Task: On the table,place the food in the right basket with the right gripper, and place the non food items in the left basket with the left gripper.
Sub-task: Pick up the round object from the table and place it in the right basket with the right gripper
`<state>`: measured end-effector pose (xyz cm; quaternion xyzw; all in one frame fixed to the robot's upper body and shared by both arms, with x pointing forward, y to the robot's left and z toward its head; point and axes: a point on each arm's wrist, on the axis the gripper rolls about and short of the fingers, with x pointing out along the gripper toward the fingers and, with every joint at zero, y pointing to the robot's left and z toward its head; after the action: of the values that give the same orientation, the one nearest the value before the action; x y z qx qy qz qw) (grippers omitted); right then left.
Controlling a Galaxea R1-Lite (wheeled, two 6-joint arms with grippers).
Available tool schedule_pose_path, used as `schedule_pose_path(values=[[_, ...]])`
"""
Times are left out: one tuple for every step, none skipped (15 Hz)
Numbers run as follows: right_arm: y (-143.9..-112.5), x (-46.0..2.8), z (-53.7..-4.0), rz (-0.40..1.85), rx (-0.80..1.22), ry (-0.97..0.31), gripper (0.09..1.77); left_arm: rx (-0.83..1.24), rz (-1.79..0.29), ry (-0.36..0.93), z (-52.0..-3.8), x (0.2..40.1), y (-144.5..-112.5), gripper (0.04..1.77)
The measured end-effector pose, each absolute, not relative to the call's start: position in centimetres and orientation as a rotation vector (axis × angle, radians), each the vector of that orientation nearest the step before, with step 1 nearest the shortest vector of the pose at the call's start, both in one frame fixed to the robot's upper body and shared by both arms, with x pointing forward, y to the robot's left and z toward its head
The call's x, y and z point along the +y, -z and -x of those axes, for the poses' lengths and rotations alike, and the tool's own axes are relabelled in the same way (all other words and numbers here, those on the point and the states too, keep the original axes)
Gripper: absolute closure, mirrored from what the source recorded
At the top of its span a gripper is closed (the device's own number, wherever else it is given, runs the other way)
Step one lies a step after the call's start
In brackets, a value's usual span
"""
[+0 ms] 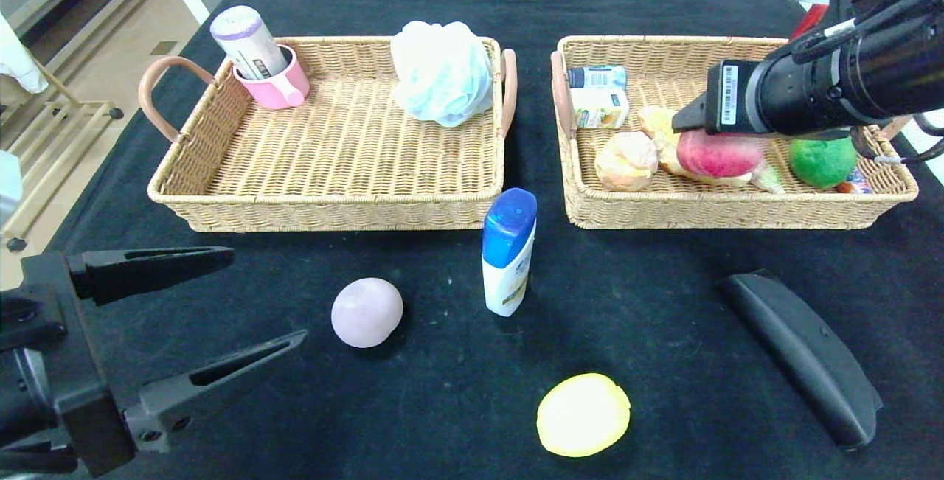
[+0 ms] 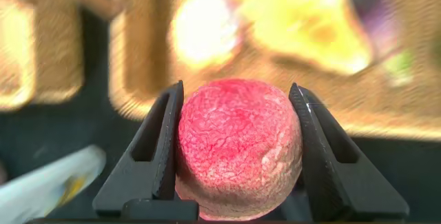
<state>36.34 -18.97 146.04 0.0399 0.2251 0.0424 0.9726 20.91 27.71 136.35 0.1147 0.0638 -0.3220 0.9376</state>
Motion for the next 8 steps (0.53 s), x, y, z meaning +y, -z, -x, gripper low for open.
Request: schedule_pose_path(values=[[-146.2, -19.7, -37.0, -0.089, 0.429, -0.061, 0.81, 0.129, -0.234, 0.658, -20.9, 27.7, -136.4, 0.09], [-146.3, -20.4, -37.7, -0.096, 0.406, -0.036, 0.81, 0.127, -0.235, 0.657, -20.9, 27.7, -136.4, 0.09], [-146.3, -21.2, -38.5, -0.099, 0.388, -0.009, 0.81, 0.123, -0.234, 0.656, -20.8, 27.7, -136.4, 0.09], [-146.4, -22.0, -39.2, -0.111, 0.359, 0.017, 0.81, 0.112, -0.234, 0.655, -20.8, 27.7, -136.6, 0.09], [-146.4, -22.5, -39.8, -0.116, 0.340, 0.036, 0.81, 0.106, -0.236, 0.654, -20.8, 27.7, -136.6, 0.09], [-146.3, -23.1, -40.4, -0.112, 0.333, 0.057, 0.81, 0.105, -0.236, 0.654, -20.8, 27.8, -136.6, 0.09], [-146.3, -23.7, -40.9, -0.116, 0.316, 0.077, 0.81, 0.104, -0.237, 0.654, -20.8, 27.8, -136.6, 0.09], [-146.2, -24.2, -41.5, -0.123, 0.299, 0.093, 0.81, 0.105, -0.237, 0.654, -20.8, 27.8, -136.6, 0.09]])
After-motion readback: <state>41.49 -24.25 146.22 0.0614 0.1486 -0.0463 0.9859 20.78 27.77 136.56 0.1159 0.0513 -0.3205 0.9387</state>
